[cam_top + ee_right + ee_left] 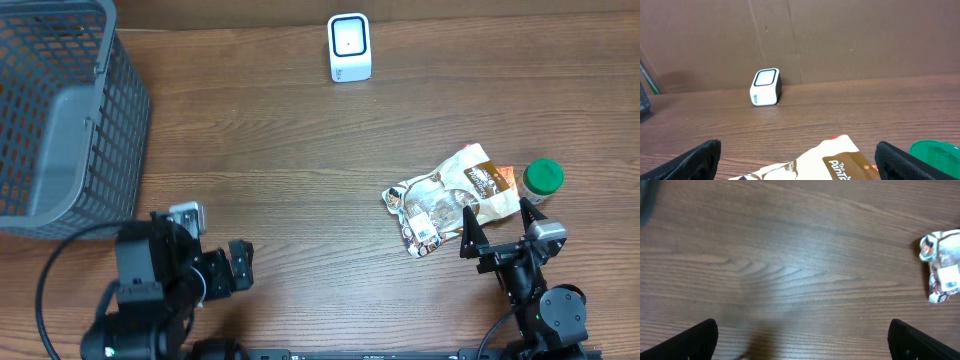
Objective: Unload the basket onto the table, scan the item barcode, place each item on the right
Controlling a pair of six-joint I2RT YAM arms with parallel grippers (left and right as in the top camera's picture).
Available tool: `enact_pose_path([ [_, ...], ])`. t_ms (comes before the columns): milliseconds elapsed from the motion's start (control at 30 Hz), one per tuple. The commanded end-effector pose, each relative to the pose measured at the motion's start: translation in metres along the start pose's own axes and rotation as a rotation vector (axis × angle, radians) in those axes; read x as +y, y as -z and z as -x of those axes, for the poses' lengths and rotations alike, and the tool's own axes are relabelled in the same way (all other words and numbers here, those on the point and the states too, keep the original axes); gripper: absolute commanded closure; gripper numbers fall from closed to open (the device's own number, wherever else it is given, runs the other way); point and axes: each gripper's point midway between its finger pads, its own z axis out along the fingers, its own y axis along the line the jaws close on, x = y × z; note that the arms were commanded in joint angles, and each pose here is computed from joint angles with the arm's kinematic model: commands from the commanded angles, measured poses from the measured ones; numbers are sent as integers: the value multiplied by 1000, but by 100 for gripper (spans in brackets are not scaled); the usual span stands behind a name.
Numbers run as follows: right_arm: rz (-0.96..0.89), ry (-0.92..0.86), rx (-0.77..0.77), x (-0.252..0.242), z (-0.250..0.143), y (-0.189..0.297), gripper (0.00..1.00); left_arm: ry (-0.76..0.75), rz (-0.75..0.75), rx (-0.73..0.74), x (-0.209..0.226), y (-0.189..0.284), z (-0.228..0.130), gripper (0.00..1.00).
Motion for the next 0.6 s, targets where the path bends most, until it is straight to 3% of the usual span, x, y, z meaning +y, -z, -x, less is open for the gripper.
enact_pose_path([
  [0, -7, -4, -5, -2, -2, 0, 0, 47, -9, 1, 2, -8, -14, 0],
  [300, -7, -4, -5, -2, -2, 0, 0, 157, -12, -31, 9, -26, -42, 0],
  [467, -7, -4, -5, -2, -2, 0, 0, 128, -73, -251, 1, -20, -6, 0],
  [567, -7, -4, -5, -2, -2, 0, 0, 90, -135, -461, -10, -5, 31, 0],
])
